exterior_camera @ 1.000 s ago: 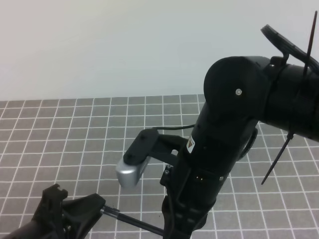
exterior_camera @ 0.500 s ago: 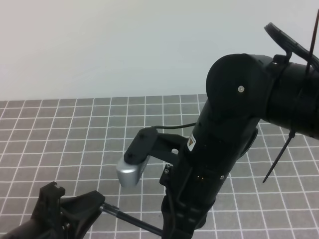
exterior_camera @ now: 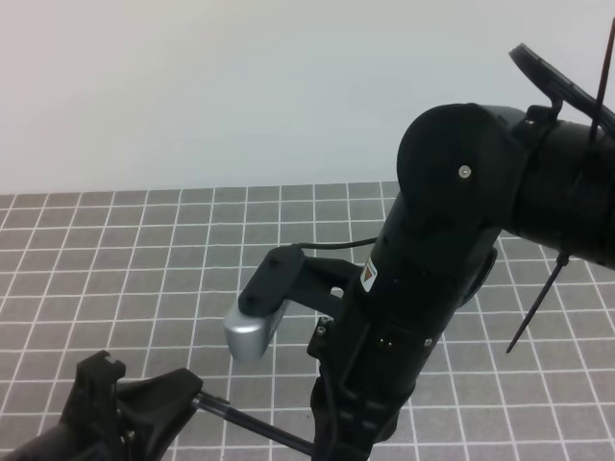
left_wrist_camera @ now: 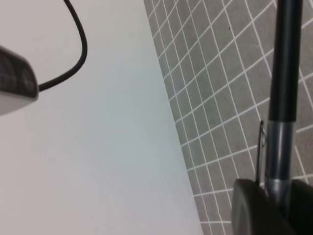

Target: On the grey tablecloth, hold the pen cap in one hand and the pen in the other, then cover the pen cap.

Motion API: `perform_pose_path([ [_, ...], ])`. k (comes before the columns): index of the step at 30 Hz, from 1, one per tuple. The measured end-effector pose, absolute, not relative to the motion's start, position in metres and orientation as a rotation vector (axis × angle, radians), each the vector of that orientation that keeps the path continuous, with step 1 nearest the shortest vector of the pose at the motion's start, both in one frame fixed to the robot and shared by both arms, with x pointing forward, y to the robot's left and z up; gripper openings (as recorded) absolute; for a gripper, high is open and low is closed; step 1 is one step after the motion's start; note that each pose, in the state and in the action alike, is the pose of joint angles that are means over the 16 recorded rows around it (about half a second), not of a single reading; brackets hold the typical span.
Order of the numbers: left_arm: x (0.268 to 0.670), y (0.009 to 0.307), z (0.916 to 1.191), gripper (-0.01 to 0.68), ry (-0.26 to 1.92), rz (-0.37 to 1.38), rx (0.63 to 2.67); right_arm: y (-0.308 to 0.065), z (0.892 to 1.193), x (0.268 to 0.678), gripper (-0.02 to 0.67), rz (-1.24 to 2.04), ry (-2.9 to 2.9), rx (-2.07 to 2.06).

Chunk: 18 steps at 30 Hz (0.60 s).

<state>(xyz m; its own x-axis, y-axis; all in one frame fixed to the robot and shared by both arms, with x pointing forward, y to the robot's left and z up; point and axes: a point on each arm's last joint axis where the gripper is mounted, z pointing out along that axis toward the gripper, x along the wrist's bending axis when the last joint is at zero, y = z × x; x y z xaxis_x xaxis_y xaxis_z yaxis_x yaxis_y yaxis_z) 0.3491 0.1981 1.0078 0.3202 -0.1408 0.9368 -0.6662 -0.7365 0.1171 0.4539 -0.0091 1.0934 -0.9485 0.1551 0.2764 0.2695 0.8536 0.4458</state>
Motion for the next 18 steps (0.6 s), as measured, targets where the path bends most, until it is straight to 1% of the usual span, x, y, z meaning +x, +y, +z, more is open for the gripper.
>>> perform_pose_path([
  [4,0.3489,0.1977,1.0081,0.095,-0.698,1.412,2.096,-0.0098,1.0909,0.4581,0.055,-0.715,-2.838,-0.356],
  [7,0.3487,0.1967,1.0094,0.126,-0.680,1.410,2.078,-0.0101,1.0905,0.4602,0.064,-0.712,-2.857,-0.381],
  [14,0.3483,0.1943,1.0133,0.246,-0.603,1.399,2.026,-0.0148,1.0914,0.4608,0.042,-0.642,-2.887,-0.430],
  [18,0.3483,0.1932,1.0156,0.316,-0.559,1.394,1.997,-0.0165,1.0919,0.4625,0.042,-0.624,-2.905,-0.470],
])
